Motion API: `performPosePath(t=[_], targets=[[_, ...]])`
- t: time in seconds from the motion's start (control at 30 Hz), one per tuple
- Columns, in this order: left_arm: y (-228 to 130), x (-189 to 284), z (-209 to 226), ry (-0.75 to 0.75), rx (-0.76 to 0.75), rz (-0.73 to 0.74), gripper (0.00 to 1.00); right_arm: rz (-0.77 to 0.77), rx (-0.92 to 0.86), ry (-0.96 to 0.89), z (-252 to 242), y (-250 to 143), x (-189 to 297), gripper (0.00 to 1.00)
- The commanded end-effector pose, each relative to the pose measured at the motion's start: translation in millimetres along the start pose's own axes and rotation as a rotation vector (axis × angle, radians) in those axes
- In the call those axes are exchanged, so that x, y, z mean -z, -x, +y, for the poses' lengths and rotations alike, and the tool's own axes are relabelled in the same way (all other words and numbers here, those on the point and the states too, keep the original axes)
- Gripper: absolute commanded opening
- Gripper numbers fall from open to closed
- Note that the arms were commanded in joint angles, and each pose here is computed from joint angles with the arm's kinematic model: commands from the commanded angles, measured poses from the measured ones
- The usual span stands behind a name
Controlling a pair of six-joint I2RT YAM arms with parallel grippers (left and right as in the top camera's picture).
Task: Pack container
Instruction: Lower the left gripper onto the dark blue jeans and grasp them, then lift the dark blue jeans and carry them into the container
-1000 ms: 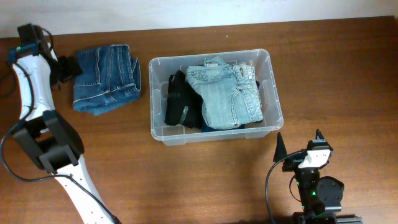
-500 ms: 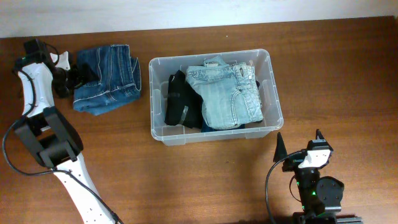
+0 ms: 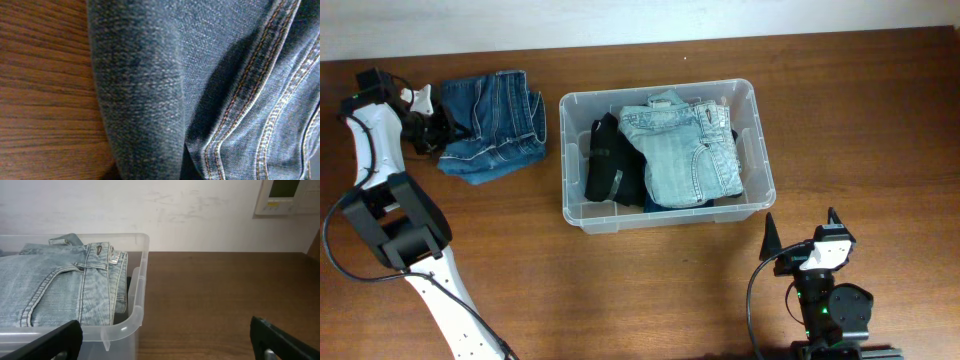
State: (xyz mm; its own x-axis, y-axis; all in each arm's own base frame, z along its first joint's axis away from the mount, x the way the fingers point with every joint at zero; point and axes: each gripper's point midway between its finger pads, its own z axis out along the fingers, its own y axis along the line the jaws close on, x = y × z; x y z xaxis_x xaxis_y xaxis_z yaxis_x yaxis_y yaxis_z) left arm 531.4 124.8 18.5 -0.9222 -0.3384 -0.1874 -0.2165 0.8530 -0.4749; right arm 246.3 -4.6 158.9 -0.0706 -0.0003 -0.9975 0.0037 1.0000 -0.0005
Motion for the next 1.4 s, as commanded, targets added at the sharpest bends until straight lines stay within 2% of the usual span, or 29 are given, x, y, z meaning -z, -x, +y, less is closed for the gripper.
performPosePath(t=[0.0,0.2,0.37,0.4,0.5,0.73,0.9,1.03,1.07,1.2,1.37], targets=[[-18,-18,4,0.004,0.022,0.078,0.01,0.002,0.003,-0.008,-2,-2,0,0.98],[11,46,-34,-0.013,-0.031,-0.018,0.01,0.002,0.003,-0.008,-2,-2,0,0.98],[27,135,-112,-0.185,-0.131,-0.168,0.01,0.002,0.003,-0.008,-2,-2,0,0.98],[22,171,-145,-0.265,-0.172,-0.214,0.01,0.002,0.003,-0.008,-2,-2,0,0.98],[7,221,-183,-0.336,-0.231,-0.278,0.01,0.002,0.003,-0.008,-2,-2,0,0.98],[-30,305,-241,-0.37,-0.292,-0.4,0.01,0.002,0.003,-0.008,-2,-2,0,0.98],[-74,356,-298,-0.432,-0.409,-0.469,0.01,0.002,0.003,-0.008,-2,-2,0,0.99],[-112,373,-342,-0.488,-0.497,-0.47,0.01,0.002,0.003,-0.008,-2,-2,0,0.98],[-132,375,-365,-0.539,-0.553,-0.444,0.01,0.002,0.003,-0.008,-2,-2,0,0.98],[-167,363,-407,-0.617,-0.624,-0.35,0.01,0.002,0.003,-0.008,-2,-2,0,0.98],[-179,315,-424,-0.498,-0.557,-0.238,0.01,0.002,0.003,-0.008,-2,-2,0,0.98]])
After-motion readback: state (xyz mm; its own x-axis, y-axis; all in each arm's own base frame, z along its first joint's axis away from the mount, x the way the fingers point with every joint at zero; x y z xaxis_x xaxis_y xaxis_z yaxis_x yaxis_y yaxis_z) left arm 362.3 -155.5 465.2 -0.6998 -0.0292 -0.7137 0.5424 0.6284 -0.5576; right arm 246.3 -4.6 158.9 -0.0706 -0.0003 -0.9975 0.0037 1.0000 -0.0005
